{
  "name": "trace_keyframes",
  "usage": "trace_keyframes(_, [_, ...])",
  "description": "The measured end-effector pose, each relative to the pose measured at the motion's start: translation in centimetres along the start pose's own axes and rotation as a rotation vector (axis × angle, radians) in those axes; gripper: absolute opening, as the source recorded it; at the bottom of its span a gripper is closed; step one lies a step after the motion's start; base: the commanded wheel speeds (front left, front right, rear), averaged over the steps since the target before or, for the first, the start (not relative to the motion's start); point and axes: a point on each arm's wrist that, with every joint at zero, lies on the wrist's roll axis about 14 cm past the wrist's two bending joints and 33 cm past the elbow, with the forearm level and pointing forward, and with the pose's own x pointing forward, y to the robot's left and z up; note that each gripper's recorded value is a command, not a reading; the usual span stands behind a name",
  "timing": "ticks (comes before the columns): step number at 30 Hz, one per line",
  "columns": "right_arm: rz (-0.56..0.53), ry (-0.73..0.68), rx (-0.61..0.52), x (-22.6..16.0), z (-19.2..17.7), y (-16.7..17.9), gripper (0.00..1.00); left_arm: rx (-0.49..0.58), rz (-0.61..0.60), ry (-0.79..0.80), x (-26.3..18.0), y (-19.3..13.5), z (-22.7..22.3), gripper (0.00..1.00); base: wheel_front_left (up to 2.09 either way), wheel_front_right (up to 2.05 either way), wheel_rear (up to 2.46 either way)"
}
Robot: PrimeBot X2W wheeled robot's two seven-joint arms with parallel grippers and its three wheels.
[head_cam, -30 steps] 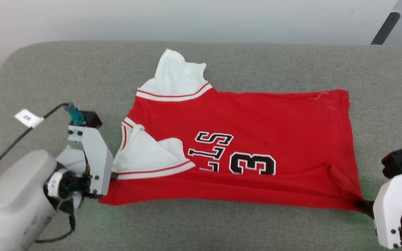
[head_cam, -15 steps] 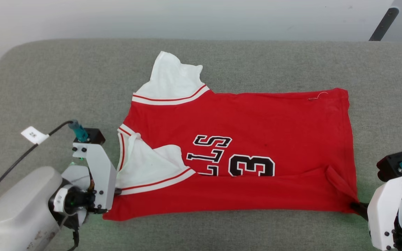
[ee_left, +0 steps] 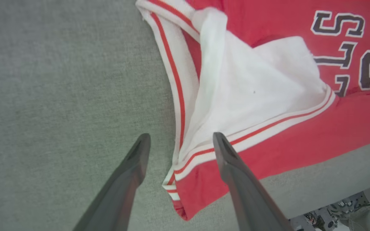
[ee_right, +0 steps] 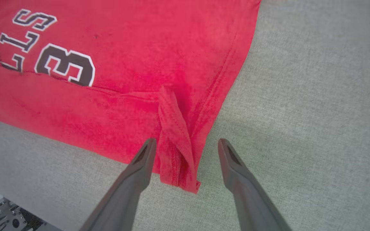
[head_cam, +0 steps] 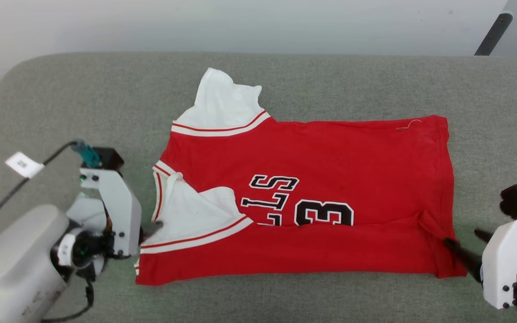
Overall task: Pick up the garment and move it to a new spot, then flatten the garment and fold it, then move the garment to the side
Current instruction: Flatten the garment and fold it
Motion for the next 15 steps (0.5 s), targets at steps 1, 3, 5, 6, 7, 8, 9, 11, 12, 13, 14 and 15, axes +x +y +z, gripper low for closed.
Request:
trace_keyframes(1, [-0.004,-0.022,-0.005,-0.2,0.4,0.0,1.00,0.004,-0.001,-0.019,-0.2,0.0,0.5,1.00,0.00,0.00,0.00])
trace_keyframes(3, [-0.012,-0.082,-0.016,-0.6,1.5,0.0,1.00,0.021,-0.007,-0.065,-0.7,-0.2,1.7,1.00,0.00,0.00,0.00])
trace_keyframes(5, [-0.016,-0.148,-0.024,-1.0,2.6,0.1,1.00,0.044,-0.014,-0.115,-1.1,-0.6,3.0,1.00,0.00,0.00,0.00])
trace_keyframes(6, [-0.017,-0.187,-0.029,-1.3,3.1,0.2,1.00,0.064,-0.018,-0.138,-1.3,-0.8,3.7,1.00,0.00,0.00,0.00])
trace_keyframes(7, [-0.019,-0.226,-0.040,-1.6,3.7,0.4,1.00,0.079,-0.023,-0.166,-1.6,-1.0,4.4,1.00,0.00,0.00,0.00])
trace_keyframes(8, [-0.024,-0.267,-0.048,-1.9,4.3,0.4,1.00,0.096,-0.030,-0.194,-1.8,-1.3,5.2,1.00,0.00,0.00,0.00])
trace_keyframes(9, [-0.031,-0.308,-0.054,-2.2,4.9,0.3,1.00,0.109,-0.036,-0.219,-2.0,-1.6,6.0,1.00,0.00,0.00,0.00])
trace_keyframes(11, [-0.041,-0.396,-0.062,-2.9,6.2,0.4,1.00,0.144,-0.035,-0.266,-2.2,-1.9,7.4,1.00,0.00,0.00,0.00])
trace_keyframes(12, [-0.050,-0.438,-0.072,-3.3,6.8,0.4,1.00,0.160,-0.039,-0.289,-2.4,-2.2,8.1,1.00,0.00,0.00,0.00])
trace_keyframes(13, [-0.058,-0.483,-0.078,-3.7,7.4,0.4,1.00,0.170,-0.039,-0.310,-2.5,-2.3,8.8,1.00,0.00,0.00,0.00])
trace_keyframes(14, [-0.065,-0.527,-0.077,-4.1,7.9,0.3,1.00,0.180,-0.036,-0.331,-2.5,-2.3,9.5,1.00,0.00,0.00,0.00])
trace_keyframes(15, [-0.072,-0.564,-0.082,-4.4,8.3,0.2,1.00,0.196,-0.031,-0.353,-2.6,-2.4,10.2,1.00,0.00,0.00,0.00])
